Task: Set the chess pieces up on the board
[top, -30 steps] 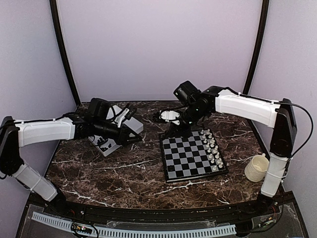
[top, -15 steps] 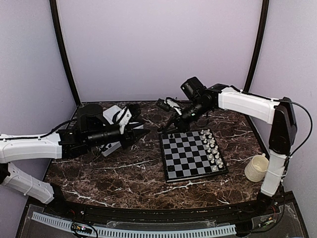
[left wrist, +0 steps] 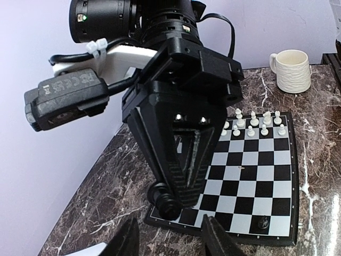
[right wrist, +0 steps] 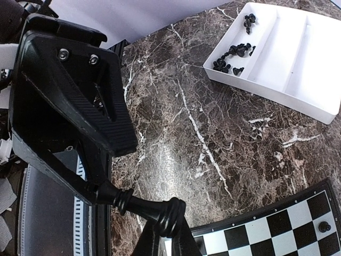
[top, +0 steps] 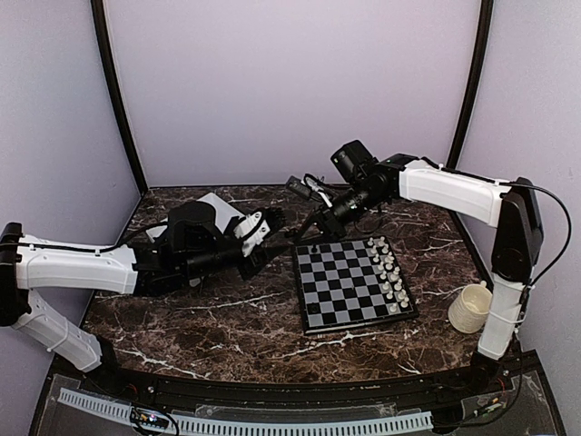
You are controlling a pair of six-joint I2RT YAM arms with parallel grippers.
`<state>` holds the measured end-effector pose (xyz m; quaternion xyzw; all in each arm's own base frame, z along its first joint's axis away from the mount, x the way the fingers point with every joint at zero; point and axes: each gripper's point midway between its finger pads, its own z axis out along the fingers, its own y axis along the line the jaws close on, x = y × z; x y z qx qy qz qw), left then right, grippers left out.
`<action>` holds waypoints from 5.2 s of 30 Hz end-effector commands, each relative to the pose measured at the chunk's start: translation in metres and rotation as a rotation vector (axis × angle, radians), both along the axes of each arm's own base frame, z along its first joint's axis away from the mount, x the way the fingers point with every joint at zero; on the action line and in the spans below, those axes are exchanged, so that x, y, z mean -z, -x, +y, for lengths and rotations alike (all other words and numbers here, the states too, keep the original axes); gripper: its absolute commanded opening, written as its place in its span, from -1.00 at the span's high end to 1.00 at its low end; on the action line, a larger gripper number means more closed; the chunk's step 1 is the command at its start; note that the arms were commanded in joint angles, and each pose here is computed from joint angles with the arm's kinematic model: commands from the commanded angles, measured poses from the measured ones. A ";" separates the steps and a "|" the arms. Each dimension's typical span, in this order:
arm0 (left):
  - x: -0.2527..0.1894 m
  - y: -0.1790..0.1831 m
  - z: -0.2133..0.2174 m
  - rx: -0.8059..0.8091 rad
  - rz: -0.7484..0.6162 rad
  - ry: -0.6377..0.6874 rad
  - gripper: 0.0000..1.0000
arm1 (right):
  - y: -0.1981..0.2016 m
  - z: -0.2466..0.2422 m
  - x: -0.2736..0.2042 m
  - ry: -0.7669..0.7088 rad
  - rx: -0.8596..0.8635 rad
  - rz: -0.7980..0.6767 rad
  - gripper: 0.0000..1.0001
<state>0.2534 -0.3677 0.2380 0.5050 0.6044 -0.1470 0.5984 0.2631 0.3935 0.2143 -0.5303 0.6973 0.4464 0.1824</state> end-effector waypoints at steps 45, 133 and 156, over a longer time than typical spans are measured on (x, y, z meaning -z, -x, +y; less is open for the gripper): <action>0.076 -0.036 -0.045 -0.076 0.698 -0.239 0.88 | -0.083 -0.248 0.036 0.114 0.632 -0.300 0.17; 0.137 -0.072 -0.066 -0.114 0.888 -0.345 0.34 | -0.092 -0.252 0.067 0.177 0.624 -0.234 0.08; 0.078 -0.140 0.220 -0.965 0.934 -0.189 0.11 | -0.100 -0.240 0.013 0.137 0.560 -0.213 0.07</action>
